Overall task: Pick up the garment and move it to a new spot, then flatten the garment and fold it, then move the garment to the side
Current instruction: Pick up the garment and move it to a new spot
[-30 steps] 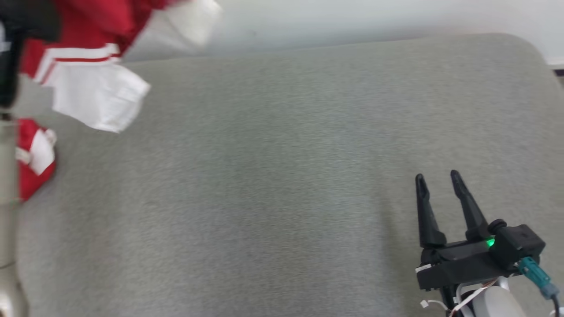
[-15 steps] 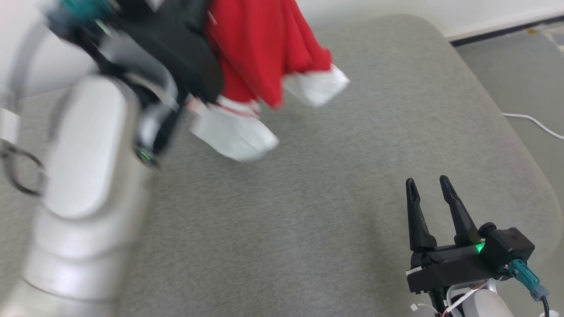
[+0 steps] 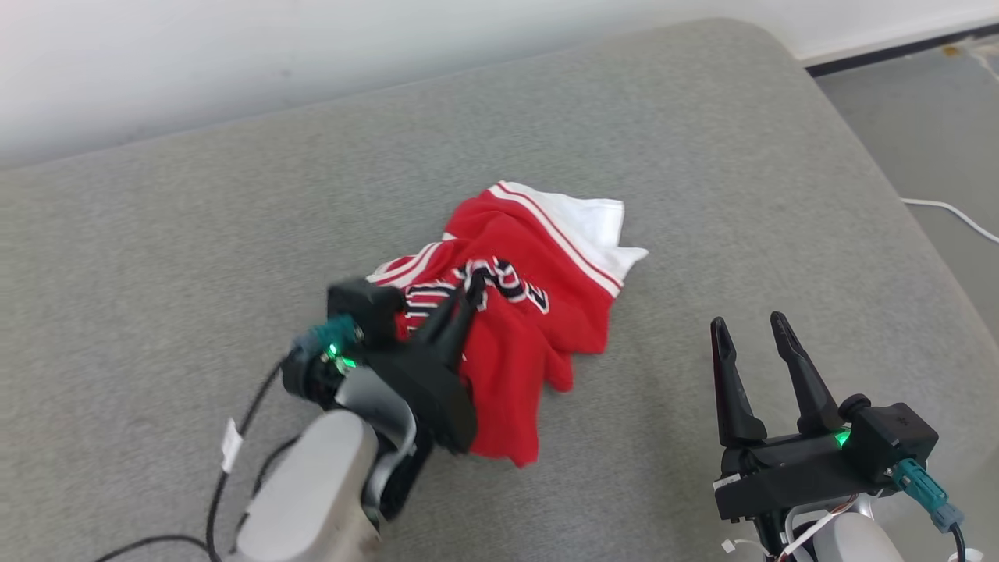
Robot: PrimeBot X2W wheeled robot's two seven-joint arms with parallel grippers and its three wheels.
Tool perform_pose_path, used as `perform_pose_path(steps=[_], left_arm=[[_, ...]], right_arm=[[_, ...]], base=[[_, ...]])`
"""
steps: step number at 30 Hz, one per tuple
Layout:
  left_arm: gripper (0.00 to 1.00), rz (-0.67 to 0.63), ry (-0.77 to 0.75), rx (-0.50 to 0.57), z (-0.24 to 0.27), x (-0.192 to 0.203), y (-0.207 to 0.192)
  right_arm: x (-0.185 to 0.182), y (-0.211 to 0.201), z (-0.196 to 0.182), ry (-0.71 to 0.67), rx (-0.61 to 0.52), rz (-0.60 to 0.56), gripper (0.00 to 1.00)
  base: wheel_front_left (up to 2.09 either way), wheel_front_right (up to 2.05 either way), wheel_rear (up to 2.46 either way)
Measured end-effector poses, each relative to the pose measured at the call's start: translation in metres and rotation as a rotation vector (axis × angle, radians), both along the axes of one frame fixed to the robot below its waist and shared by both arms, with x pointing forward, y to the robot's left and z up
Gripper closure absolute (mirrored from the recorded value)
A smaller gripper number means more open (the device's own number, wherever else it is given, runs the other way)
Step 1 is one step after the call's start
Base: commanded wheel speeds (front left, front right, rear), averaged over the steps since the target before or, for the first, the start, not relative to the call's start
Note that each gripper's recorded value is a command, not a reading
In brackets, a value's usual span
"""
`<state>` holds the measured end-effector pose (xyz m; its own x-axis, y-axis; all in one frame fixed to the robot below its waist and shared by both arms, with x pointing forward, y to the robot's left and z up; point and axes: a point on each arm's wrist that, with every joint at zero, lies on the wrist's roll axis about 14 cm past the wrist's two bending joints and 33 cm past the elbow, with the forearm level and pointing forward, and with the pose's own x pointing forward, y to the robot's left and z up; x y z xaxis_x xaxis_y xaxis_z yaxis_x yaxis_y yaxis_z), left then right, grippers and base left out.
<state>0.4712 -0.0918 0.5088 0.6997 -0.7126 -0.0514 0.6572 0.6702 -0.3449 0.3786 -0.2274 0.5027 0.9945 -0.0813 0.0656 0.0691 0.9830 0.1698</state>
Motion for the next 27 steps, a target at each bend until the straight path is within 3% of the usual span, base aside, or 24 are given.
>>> perform_pose_path(steps=[2,11,19,21,27], left_arm=[[0.00,0.001,0.007,-0.005,-0.007,-0.007,0.002],[0.00,0.130,-0.199,-0.121,0.051,0.001,0.033],[0.00,0.424,-0.365,-0.023,0.077,0.014,0.151],[0.00,0.527,-0.398,-0.008,0.082,0.005,0.193],[0.00,0.683,-0.375,0.031,0.065,-0.028,0.253]], right_arm=[[0.003,0.004,-0.001,0.000,0.000,0.013,0.00],[0.010,0.021,0.003,-0.016,-0.008,0.078,0.00],[0.011,0.041,0.011,-0.043,-0.012,0.138,0.00],[0.014,0.048,0.014,-0.055,-0.019,0.163,0.00],[0.017,0.058,0.016,-0.061,-0.020,0.194,0.00]], base=[[0.00,0.00,0.00],[0.00,0.00,0.00],[0.00,0.00,0.00],[0.00,0.00,0.00],[0.00,0.00,0.00]])
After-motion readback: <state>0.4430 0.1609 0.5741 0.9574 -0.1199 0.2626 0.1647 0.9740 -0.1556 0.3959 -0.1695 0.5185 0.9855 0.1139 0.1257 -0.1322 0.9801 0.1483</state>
